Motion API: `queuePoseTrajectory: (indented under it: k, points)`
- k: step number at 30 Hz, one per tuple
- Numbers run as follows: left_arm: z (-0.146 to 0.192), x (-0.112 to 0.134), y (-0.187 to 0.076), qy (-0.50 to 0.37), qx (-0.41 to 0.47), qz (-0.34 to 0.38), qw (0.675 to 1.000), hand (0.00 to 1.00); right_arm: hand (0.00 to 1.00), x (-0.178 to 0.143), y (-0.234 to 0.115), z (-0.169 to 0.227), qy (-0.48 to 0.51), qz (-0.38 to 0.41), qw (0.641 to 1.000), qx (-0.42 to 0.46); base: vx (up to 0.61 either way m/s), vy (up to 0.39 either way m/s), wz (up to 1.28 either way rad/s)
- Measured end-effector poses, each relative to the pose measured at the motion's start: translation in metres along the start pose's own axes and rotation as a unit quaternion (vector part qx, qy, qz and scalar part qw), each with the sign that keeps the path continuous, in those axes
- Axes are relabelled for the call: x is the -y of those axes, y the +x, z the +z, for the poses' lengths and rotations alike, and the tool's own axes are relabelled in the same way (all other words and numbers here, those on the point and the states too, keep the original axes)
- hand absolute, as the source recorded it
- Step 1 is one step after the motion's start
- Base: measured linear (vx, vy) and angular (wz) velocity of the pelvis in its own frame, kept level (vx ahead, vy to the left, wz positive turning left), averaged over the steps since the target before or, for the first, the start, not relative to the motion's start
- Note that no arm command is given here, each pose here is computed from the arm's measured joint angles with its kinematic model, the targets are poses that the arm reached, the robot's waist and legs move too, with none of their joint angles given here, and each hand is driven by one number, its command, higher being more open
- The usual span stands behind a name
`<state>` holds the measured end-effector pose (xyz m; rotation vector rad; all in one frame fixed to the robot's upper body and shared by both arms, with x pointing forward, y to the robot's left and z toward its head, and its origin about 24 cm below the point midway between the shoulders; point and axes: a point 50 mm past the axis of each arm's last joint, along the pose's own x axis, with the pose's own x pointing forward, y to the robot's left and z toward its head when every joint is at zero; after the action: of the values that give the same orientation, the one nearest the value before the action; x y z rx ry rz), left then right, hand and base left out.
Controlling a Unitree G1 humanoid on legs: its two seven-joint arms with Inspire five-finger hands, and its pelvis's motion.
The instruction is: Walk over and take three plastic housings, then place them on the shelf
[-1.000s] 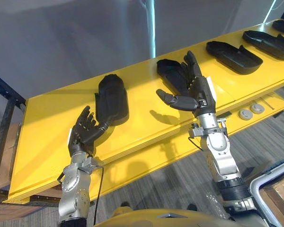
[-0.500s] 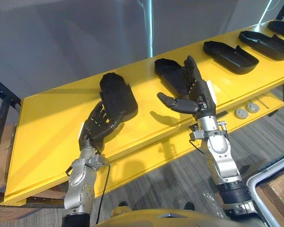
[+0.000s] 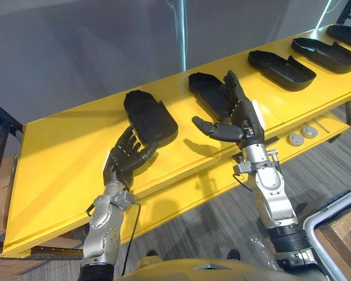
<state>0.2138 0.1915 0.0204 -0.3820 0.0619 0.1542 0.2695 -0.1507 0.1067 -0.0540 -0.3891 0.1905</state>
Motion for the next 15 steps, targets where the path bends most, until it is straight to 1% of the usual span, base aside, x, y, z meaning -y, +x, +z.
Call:
queuePoseTrajectory:
  k: [2, 5, 7, 9, 12, 15]
  points:
    - [0.003, -0.007, 0.000, 0.033, 0.008, 0.040, 0.999, 1.00, 1.00, 0.000, 0.000, -0.001, -0.002, -0.002, 1.000, -0.006, 0.00, 0.000, 0.00]
    - [0.013, -0.017, -0.003, 0.053, 0.033, 0.090, 0.994, 1.00, 1.00, 0.002, -0.001, -0.003, -0.012, -0.012, 1.000, -0.014, 0.00, 0.000, 0.03]
    - [0.030, -0.026, -0.010, 0.058, 0.085, 0.146, 0.984, 1.00, 1.00, 0.007, -0.002, -0.005, -0.003, -0.015, 1.000, -0.024, 0.00, 0.000, 0.09]
    - [0.046, -0.033, -0.018, 0.049, 0.130, 0.178, 0.974, 1.00, 1.00, 0.010, -0.005, -0.007, 0.020, -0.012, 0.999, -0.034, 0.00, 0.002, 0.18]
    - [0.065, -0.038, -0.034, 0.050, 0.182, 0.196, 0.962, 1.00, 1.00, 0.008, -0.010, -0.017, 0.051, 0.014, 0.997, -0.065, 0.00, 0.004, 0.27]
    - [0.068, -0.037, -0.040, 0.050, 0.190, 0.188, 0.962, 1.00, 1.00, -0.002, -0.017, -0.041, 0.081, 0.047, 0.987, -0.131, -0.02, 0.004, 0.30]
